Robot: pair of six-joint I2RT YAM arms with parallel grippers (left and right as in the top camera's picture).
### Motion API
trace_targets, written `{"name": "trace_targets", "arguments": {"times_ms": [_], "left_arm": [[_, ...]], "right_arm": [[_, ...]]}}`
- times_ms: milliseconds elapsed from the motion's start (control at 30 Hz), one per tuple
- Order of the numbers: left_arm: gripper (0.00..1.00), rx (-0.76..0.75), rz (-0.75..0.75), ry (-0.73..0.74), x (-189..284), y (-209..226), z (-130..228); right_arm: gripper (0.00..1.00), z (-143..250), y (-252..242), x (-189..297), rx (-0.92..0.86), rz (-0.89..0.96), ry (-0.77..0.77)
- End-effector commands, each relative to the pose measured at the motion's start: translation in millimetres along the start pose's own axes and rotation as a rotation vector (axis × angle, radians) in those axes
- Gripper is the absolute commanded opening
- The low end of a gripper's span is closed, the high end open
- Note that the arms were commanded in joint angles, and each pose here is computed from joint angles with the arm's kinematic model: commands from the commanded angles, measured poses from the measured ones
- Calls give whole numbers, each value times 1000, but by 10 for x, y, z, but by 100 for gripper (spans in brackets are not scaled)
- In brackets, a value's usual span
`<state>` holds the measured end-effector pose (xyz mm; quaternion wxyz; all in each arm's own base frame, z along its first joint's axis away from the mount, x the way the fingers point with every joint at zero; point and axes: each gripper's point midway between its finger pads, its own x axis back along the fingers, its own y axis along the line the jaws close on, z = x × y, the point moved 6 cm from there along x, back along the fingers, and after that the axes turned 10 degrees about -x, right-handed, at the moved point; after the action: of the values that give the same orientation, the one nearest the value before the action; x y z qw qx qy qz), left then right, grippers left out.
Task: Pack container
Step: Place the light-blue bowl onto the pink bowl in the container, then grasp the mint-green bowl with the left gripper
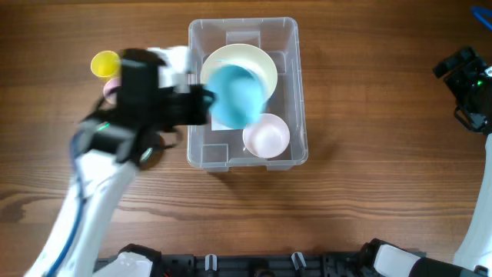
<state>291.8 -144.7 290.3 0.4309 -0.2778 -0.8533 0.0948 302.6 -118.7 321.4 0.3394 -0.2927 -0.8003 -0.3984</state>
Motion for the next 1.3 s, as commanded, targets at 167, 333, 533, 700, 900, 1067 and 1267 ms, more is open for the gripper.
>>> {"name": "trace_targets", "arguments": {"times_ms": [167,333,533,700,900,1067,1267], "left_arm": [[4,-112,-124,317,-1126,-37,485],[4,-103,-209,387,-1357,150,620],[44,-31,-211,349,-1410,125,526],[46,6,-291,227,-509,-42,-122],[64,213,-557,55,770,431,-258],[74,608,-809,122,1510,1264,208],[85,935,-792,160,1404,2187,842]], "right_arm": [[100,-24,7,-8,-8,9,-10],[100,-24,7,-8,-8,9,-10],[100,-24,7,-8,-8,9,-10],[100,-24,7,-8,-8,9,-10],[100,-24,7,-8,-8,9,-10],[100,-24,7,-8,-8,9,-10],[100,-25,7,-8,-8,9,-10]]}}
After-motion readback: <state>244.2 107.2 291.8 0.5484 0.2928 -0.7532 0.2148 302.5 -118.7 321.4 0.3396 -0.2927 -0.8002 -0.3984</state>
